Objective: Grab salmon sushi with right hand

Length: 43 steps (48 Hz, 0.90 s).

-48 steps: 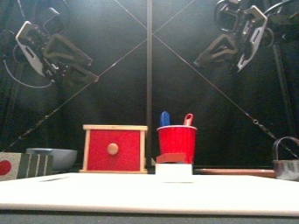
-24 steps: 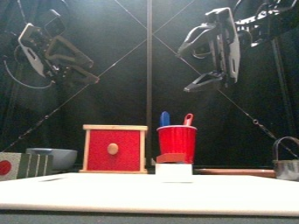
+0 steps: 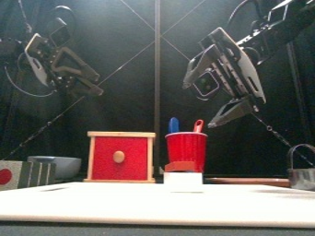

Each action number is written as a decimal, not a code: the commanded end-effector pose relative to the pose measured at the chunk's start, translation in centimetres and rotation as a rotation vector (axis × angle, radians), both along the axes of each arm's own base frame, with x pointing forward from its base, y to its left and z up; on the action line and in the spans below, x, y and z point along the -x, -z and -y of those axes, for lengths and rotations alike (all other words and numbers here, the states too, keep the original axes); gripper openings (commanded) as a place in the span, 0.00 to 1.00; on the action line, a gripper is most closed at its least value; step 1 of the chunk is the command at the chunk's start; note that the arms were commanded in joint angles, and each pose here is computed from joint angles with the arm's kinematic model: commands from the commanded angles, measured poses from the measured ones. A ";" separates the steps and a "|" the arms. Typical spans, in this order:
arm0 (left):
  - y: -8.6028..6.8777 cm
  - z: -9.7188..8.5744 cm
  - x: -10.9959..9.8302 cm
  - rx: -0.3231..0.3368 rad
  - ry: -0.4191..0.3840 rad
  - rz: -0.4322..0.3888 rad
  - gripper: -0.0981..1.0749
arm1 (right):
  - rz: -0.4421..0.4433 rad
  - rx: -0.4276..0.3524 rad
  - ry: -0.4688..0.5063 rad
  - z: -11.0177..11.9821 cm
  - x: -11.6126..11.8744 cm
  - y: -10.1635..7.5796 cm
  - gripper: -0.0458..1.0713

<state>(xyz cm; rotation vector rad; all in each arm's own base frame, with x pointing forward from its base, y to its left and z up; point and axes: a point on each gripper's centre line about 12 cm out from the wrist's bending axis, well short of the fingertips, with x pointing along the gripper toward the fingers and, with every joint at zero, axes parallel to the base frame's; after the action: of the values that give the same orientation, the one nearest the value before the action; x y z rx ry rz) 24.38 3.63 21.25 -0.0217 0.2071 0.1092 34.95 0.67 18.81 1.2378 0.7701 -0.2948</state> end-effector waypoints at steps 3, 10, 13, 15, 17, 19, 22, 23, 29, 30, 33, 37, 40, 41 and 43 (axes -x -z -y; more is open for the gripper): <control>-0.7 -0.5 -0.4 -0.002 -0.019 0.015 0.89 | -0.003 -0.025 0.019 0.1 -1.1 -0.9 0.95; -0.8 -0.6 -0.4 -0.007 -0.020 0.015 0.89 | -0.089 -0.026 0.012 0.1 -1.9 -0.3 0.95; -0.8 -0.7 -0.4 -0.010 -0.022 0.014 0.89 | -0.124 -0.014 0.015 0.3 -2.3 -0.3 0.95; -0.8 -0.7 -0.4 -0.011 -0.024 0.014 0.89 | -0.151 -0.001 0.018 0.5 -2.7 -0.3 0.95; -0.8 -0.8 -0.4 -0.011 -0.028 0.014 0.89 | -0.173 0.012 0.026 0.6 -3.2 -0.4 0.95; -0.8 -0.8 -0.3 -0.011 -0.029 0.014 0.89 | -0.202 0.033 0.036 0.8 -3.7 -0.6 0.95; -0.8 -0.9 -0.3 -0.012 -0.031 0.012 0.89 | -0.254 0.055 0.056 1.1 -4.2 -0.5 0.95; -0.7 -0.9 -0.3 -0.011 -0.034 0.012 0.89 | -0.270 0.061 0.063 1.1 -4.3 -0.4 0.95; -0.6 -1.1 -0.2 -0.013 -0.040 0.009 0.89 | -0.334 0.111 0.097 0.9 -5.4 -0.1 0.95; -0.6 -1.2 -0.2 -0.011 -0.042 0.008 0.89 | -0.339 0.115 0.105 0.9 -5.6 0.1 0.95; -0.5 -1.3 -0.1 -0.011 -0.047 0.005 0.89 | -0.346 0.130 0.112 0.8 -6.1 0.5 0.95; -0.4 -1.3 -0.1 -0.006 -0.051 -0.005 0.89 | -0.367 0.110 0.117 0.0 -6.7 1.4 0.95; -0.4 -1.3 -0.1 -0.005 -0.052 -0.011 0.89 | -0.374 0.091 0.125 -0.5 -7.1 1.8 0.95; -0.3 -1.3 0.0 -0.005 -0.052 -0.014 0.89 | -0.378 0.083 0.126 -0.8 -7.2 1.9 0.95; -0.3 -1.3 0.0 -0.005 -0.054 -0.014 0.89 | -0.389 0.070 0.131 -1.1 -7.4 2.3 0.95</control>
<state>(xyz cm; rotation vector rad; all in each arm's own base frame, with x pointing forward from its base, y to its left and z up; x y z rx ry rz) 24.09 4.77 20.86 -0.0230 0.2407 0.1577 41.54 1.13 15.28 1.1532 1.0296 -0.7054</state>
